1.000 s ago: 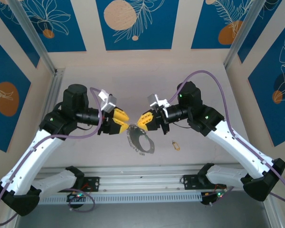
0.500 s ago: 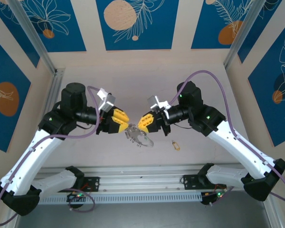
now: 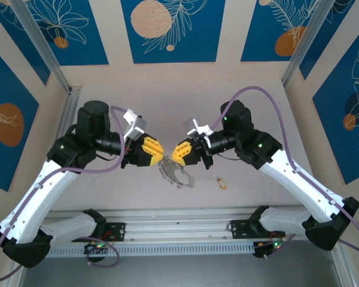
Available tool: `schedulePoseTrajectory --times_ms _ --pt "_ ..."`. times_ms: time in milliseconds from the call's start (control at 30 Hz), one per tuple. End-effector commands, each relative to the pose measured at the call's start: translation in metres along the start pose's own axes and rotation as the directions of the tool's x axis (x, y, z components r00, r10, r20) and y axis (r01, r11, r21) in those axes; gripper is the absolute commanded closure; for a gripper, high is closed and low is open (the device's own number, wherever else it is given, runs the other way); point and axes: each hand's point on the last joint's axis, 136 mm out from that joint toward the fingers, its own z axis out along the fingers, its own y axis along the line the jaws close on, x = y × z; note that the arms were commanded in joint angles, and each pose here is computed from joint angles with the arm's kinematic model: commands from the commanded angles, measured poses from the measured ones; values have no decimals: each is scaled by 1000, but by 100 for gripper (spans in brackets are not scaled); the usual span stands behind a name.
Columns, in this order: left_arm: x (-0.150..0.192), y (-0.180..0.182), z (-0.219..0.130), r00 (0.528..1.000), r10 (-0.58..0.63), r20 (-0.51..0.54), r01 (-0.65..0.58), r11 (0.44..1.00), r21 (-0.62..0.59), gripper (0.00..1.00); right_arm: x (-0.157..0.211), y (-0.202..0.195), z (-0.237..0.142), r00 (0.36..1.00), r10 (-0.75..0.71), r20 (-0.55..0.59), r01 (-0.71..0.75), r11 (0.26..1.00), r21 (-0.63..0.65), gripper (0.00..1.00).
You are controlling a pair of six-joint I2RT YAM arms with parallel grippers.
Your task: Put the keys on the keyring
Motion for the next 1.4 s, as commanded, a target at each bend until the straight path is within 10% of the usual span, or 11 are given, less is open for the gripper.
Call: schedulePoseTrajectory --times_ms 0,200,467,633,1367 --pt "-3 -7 0 1000 28 -10 -28 1000 14 79 -8 3 0 1000 -14 13 14 1000 1 100" --pt "3 -1 1 999 21 -30 -21 1000 -13 75 -8 6 1 999 -47 5 47 999 14 100" --pt "6 -7 -2 1000 27 -15 -26 999 27 26 -20 42 -12 989 -139 58 143 986 -82 100" --pt "4 -14 -5 999 42 6 -42 997 59 14 -33 69 -25 979 -180 92 192 969 -153 100" --pt "-2 -23 5 997 30 69 -46 967 251 11 -72 53 -18 955 -240 172 268 949 -165 100"
